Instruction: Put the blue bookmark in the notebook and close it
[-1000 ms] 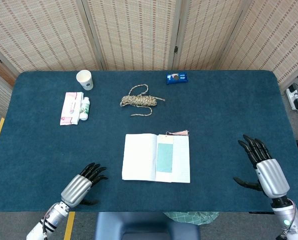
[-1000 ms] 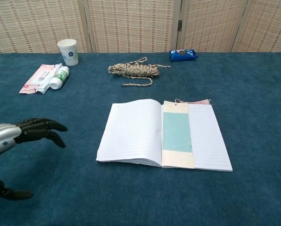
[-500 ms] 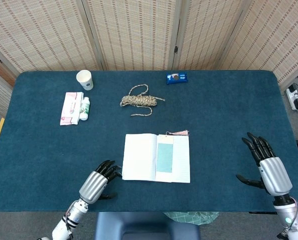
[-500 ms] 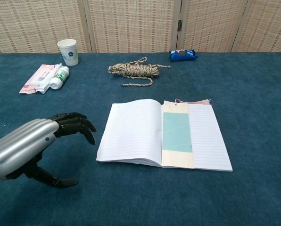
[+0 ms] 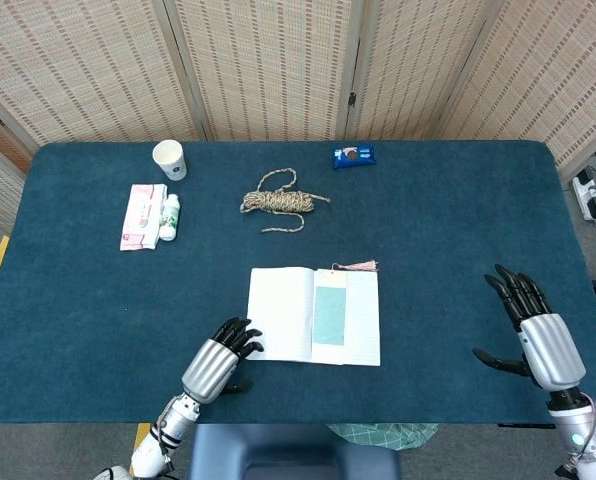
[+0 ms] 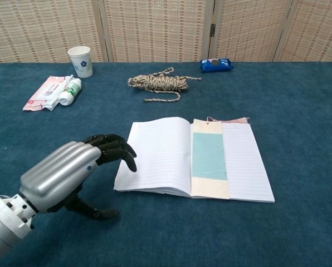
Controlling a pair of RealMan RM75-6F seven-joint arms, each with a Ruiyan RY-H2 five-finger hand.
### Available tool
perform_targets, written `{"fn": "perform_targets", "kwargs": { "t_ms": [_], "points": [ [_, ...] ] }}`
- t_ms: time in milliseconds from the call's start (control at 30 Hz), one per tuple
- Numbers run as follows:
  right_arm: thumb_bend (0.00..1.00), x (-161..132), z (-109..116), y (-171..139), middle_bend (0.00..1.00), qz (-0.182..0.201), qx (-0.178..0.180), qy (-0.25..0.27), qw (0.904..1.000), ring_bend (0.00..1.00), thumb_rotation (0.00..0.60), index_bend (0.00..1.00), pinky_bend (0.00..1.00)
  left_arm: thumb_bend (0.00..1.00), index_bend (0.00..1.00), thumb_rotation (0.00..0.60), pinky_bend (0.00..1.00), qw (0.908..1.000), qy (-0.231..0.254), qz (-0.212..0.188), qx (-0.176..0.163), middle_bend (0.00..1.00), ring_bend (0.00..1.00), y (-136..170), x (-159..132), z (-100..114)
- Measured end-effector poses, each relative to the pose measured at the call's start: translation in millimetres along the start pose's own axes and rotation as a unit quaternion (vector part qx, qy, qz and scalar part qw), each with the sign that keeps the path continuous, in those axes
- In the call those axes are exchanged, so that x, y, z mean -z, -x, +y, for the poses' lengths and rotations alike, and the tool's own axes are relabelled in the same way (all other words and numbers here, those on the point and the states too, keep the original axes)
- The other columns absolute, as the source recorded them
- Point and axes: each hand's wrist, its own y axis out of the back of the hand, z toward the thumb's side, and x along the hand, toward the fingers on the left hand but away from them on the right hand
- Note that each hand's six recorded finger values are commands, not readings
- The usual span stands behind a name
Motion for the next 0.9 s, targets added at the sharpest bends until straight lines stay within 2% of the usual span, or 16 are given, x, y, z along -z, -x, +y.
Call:
{"fn": "perform_targets", "kwargs": {
  "t_ms": [267,600,767,900],
  "points": [
    [0.0,2,3,0,0.0,-0.004,0.002,0.003,1.0,0.0,0.6,0.0,0.03,0.22,0.4,0.6,0.18,1.0,-0.001,0.001,-0.007,0.3,0.17,-13,-1,-11],
    [0.0,5,6,1,0.0,-0.009,0.003,0.006,0.9999,0.0,0.6,0.0,0.03,0.25,0.41,0.6,0.18,0.9999,-0.003,0.002,-0.016,0.31,0.18,-28,-2,-19],
    [0.0,8,10,2,0.0,-0.013,0.009,0.011,0.9998,0.0,0.6,0.0,0.03,0.31,0.41,0.6,0.18,0.9999,-0.001,0.004,-0.015,0.31,0.18,-33,-2,-23],
    [0.0,7,14,1,0.0,-0.011,0.014,0.014,0.9997,0.0,0.6,0.0,0.03,0.32,0.41,0.6,0.17,0.9999,0.004,0.006,-0.013,0.32,0.18,-37,-1,-27]
  ]
}}
